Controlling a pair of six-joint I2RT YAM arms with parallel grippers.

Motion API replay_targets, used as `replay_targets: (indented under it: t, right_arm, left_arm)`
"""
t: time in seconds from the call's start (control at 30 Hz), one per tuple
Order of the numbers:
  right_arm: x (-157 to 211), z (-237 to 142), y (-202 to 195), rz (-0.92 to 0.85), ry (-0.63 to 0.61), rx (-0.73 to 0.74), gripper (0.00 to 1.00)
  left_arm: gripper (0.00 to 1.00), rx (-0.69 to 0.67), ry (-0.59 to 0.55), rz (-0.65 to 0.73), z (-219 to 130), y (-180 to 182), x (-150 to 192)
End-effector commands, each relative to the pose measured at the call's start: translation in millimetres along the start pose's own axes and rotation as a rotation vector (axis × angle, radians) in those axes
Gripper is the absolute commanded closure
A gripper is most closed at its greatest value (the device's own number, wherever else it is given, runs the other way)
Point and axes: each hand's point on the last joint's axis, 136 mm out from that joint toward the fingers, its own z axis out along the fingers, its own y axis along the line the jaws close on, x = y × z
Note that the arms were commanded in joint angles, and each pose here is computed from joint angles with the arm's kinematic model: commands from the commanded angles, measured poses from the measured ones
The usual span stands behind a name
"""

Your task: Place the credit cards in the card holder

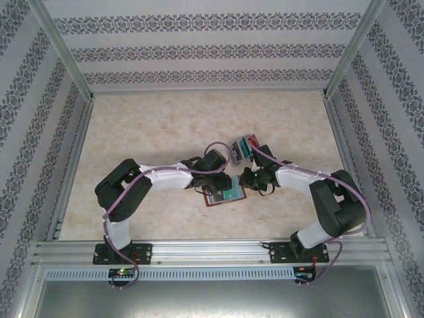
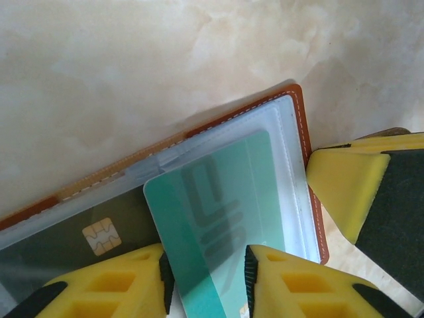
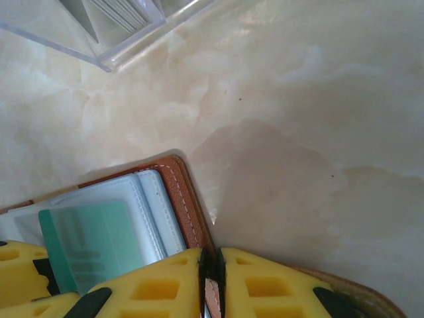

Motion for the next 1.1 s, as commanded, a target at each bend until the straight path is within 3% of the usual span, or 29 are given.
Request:
replay_targets:
  t: [0.0, 0.13, 0.37, 0.67, 0.9, 1.07]
  right_arm:
    - [34, 10, -27, 0.049, 0.103, 0.083, 0.86]
    - [39, 10, -29, 0.074, 0.105, 0.08, 0.86]
    - [41, 8, -28, 0.08, 0.096, 0.074, 0.87]
    - [32, 6, -44, 0.071, 0.079, 0.141, 0.88]
    - [35, 7, -39, 0.079, 0.087, 0.116, 0.88]
    - [37, 7, -34, 0.08, 0.088, 0.1, 0.88]
  left_arm:
    - [0.65, 0.006, 0.062, -0.05, 13, 5, 17]
    - [0.69, 0.066, 0.042, -0.103, 16, -2, 11]
    - [0.58, 0.127, 0.058, -0.095, 23, -15, 10]
    - [0.56, -0.198, 0.013, -0.073, -10, 54, 18]
    - [0.58, -0.249, -0.006, -0.073, -21, 68, 15]
    - [0.52, -0.217, -0.038, -0.018, -31, 49, 0]
